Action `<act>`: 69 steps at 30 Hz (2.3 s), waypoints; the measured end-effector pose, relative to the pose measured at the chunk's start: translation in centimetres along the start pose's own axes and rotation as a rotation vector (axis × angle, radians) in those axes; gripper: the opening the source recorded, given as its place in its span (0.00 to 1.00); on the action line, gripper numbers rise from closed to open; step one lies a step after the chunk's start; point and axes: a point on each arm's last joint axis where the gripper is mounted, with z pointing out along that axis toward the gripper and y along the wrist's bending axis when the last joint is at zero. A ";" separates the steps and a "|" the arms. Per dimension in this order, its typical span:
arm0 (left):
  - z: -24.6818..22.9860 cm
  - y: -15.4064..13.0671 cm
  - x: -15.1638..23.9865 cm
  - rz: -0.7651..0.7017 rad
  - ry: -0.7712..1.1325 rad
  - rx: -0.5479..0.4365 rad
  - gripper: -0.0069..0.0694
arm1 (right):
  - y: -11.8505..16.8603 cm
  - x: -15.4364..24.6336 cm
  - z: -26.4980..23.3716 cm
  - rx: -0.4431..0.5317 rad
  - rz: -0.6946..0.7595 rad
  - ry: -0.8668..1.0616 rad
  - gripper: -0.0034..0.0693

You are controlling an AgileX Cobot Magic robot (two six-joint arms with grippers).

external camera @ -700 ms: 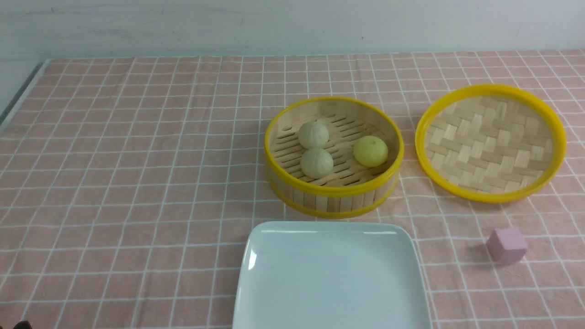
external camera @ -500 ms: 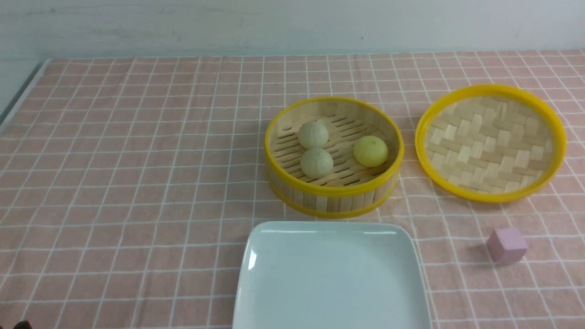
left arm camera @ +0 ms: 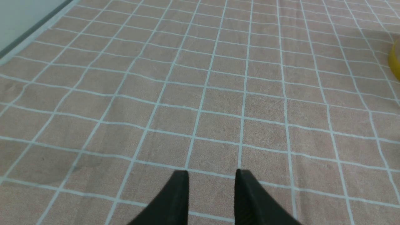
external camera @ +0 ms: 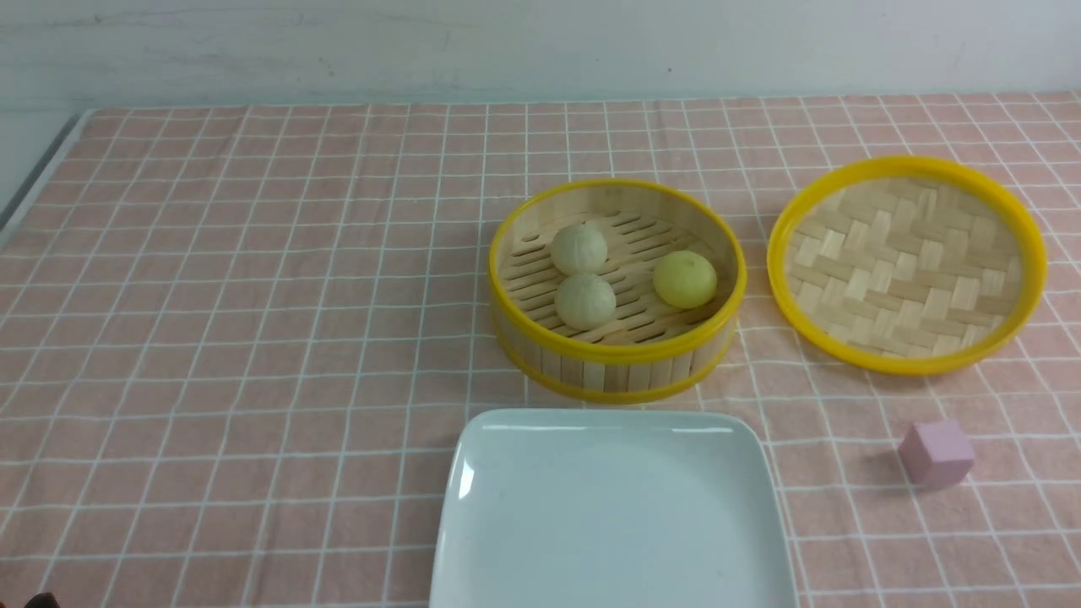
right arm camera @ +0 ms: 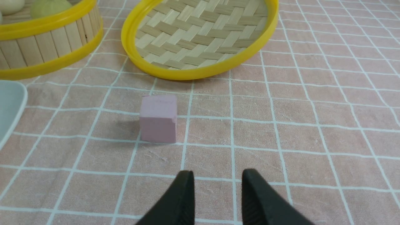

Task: Put the steamed buns into the plate on the pink tablecloth.
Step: 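Reach toward a bun in the bamboo steamer with the right gripper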

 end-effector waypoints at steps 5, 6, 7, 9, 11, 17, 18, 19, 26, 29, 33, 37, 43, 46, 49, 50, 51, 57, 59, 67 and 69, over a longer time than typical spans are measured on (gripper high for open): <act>0.0 0.0 0.0 0.000 0.000 0.000 0.40 | 0.0 0.0 0.0 0.000 0.000 0.000 0.38; 0.0 0.0 0.0 0.000 0.000 0.000 0.40 | 0.0 0.0 0.0 0.000 0.000 0.000 0.38; 0.0 0.0 0.0 0.000 0.000 0.000 0.40 | 0.0 0.0 0.0 0.000 0.000 0.000 0.38; 0.0 0.0 0.0 0.000 0.000 0.000 0.40 | 0.0 0.0 0.0 0.000 0.000 0.000 0.38; 0.0 0.0 0.0 0.002 0.000 -0.001 0.40 | 0.0 0.0 0.0 0.000 0.000 0.000 0.38; 0.0 0.1 0.0 0.018 -0.002 -0.007 0.40 | 0.0 0.0 0.0 0.000 0.000 0.000 0.38; 0.0 0.1 0.0 0.019 -0.002 -0.008 0.40 | 0.0 0.0 0.0 0.000 0.000 0.000 0.38; 0.0 0.1 0.0 0.020 -0.003 -0.008 0.40 | 0.0 0.0 0.0 0.000 0.000 0.000 0.38; 0.0 0.0 0.0 -0.043 0.000 0.005 0.40 | 0.0 0.0 0.0 -0.002 0.006 -0.001 0.38; 0.0 -0.7 0.1 -0.375 0.022 0.076 0.40 | 0.5 -0.2 0.0 -0.063 0.265 -0.019 0.38; -0.1 -1.8 0.1 -0.928 0.097 0.178 0.40 | 1.4 -0.4 0.0 -0.170 0.756 -0.012 0.38; -0.2 -2.2 0.1 -1.178 0.143 0.219 0.40 | 1.8 -0.7 -0.1 -0.229 0.993 0.002 0.38; -0.2 -2.3 0.1 -1.184 0.145 0.227 0.39 | 1.8 -0.8 -0.1 -0.242 1.026 -0.004 0.36; -1.0 -2.6 -1.4 -1.043 0.124 0.263 0.34 | 1.7 -2.4 -0.8 -0.261 0.973 -0.058 0.29; -3.3 -3.1 -5.4 -0.841 0.024 0.334 0.22 | 1.5 -5.8 -2.3 -0.270 0.799 -0.173 0.16; -4.0 -3.3 -6.6 -0.777 0.007 0.341 0.18 | 1.4 -7.1 -2.8 -0.257 0.723 -0.194 0.11; -4.4 -3.4 -7.4 -0.731 0.012 0.336 0.14 | 1.4 -8.2 -3.0 -0.240 0.650 -0.187 0.05; -2.8 -3.8 -9.3 -0.526 0.399 0.164 0.09 | 1.5 -11.5 -0.3 -0.116 0.410 0.267 0.03; -1.5 -3.9 -9.4 -0.480 0.539 0.109 0.09 | 1.8 -12.3 1.8 -0.093 0.392 0.464 0.03; 2.3 -4.0 -8.7 -0.387 0.784 0.048 0.09 | 5.0 -14.9 10.8 -0.405 0.281 0.767 0.08; 2.6 -4.1 -8.6 -0.383 0.796 0.045 0.10 | 5.9 -15.2 12.1 -0.471 0.269 0.775 0.10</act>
